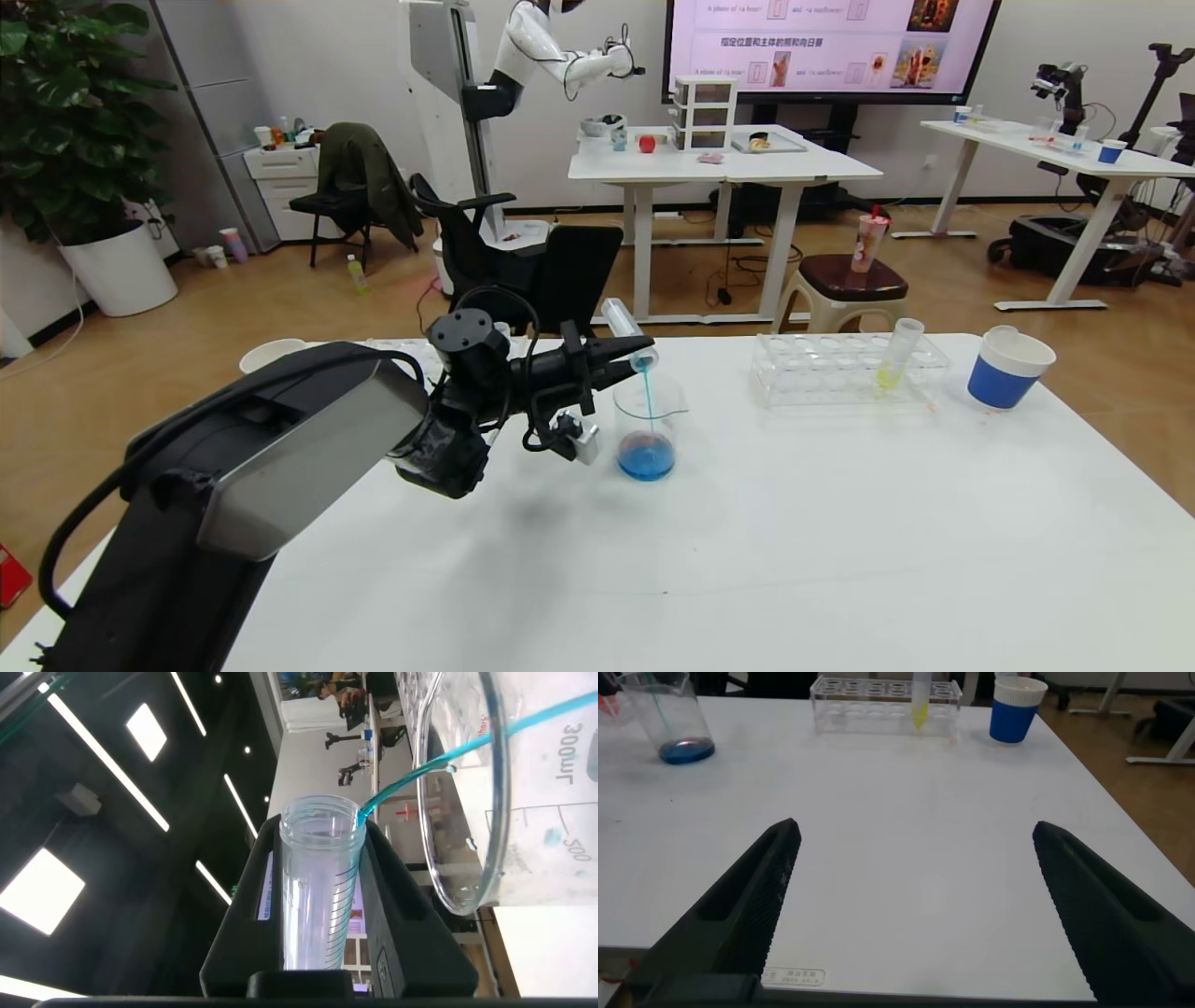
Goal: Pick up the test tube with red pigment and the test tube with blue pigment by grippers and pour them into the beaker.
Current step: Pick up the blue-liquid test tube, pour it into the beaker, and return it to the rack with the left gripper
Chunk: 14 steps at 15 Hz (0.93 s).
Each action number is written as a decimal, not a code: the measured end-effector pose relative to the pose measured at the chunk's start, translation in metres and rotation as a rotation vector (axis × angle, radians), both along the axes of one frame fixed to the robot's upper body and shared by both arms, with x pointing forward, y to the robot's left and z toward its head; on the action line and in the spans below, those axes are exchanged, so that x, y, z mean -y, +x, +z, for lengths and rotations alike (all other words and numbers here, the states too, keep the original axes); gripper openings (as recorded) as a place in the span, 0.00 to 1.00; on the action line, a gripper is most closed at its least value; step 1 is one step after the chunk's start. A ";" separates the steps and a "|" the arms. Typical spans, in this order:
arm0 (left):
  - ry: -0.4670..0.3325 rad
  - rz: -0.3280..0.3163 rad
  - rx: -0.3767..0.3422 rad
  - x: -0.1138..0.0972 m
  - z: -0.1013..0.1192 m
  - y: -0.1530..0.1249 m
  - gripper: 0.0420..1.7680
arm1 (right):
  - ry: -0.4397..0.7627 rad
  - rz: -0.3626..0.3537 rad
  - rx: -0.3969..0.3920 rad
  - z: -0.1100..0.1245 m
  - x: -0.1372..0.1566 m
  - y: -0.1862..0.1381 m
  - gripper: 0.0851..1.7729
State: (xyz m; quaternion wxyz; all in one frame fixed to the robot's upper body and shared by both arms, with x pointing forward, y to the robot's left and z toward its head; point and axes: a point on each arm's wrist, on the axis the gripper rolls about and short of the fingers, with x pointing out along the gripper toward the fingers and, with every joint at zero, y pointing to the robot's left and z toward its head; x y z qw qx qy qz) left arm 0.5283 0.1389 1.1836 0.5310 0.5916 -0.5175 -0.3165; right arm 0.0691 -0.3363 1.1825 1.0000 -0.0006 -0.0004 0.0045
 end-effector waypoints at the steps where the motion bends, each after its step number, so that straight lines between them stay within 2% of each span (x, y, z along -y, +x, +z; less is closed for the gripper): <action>1: 0.000 -0.001 -0.001 0.000 0.000 0.000 0.27 | 0.000 0.000 0.000 0.000 0.000 0.000 0.98; 5: -0.005 -0.006 -0.014 0.000 0.001 -0.001 0.27 | 0.000 0.000 0.000 0.000 0.000 0.000 0.98; 6: -0.012 -0.009 -0.035 0.000 0.002 -0.001 0.27 | 0.000 0.000 0.000 0.000 0.000 0.000 0.98; 8: -0.066 0.001 -0.123 0.000 0.008 -0.003 0.27 | 0.000 0.000 0.000 0.000 0.000 0.000 0.98; 12: -0.352 0.158 -0.378 0.002 0.029 -0.019 0.27 | 0.000 0.000 0.000 0.000 0.000 0.000 0.98; 14: -0.527 0.230 -0.516 0.004 0.043 -0.026 0.27 | 0.000 0.000 0.000 0.000 0.000 0.000 0.98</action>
